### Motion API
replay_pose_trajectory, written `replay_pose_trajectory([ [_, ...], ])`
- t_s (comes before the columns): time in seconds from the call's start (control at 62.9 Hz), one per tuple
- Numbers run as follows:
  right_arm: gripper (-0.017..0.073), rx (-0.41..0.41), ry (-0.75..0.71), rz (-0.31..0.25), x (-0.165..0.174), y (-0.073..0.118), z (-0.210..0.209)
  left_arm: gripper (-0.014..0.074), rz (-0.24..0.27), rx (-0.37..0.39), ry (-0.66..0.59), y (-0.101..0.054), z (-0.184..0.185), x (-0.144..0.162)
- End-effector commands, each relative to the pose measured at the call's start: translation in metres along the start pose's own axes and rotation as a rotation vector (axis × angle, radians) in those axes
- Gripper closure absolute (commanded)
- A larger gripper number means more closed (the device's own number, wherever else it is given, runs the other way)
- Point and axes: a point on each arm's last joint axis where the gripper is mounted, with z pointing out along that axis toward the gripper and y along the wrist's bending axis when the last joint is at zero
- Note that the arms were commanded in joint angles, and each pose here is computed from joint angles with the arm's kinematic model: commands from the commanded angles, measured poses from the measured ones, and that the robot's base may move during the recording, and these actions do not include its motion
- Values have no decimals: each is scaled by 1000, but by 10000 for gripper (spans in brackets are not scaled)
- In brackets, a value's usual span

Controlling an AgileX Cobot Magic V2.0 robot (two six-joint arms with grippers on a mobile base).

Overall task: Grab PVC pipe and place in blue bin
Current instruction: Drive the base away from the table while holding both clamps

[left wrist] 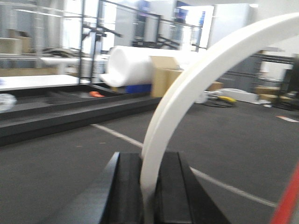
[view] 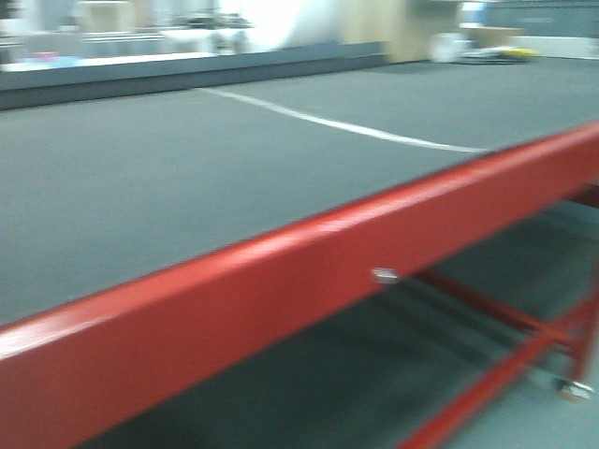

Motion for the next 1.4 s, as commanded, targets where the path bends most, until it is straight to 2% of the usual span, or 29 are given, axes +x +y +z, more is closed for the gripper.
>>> replay_pose_trajectory([
  [0.0,720,-3,-24,-13,-2,0,-2,704,1,8,-31,-1,0,-4],
  [1.383,720,-3,-24,-13,-2,0,-2,704,1,8,-31,-1,0,-4],
])
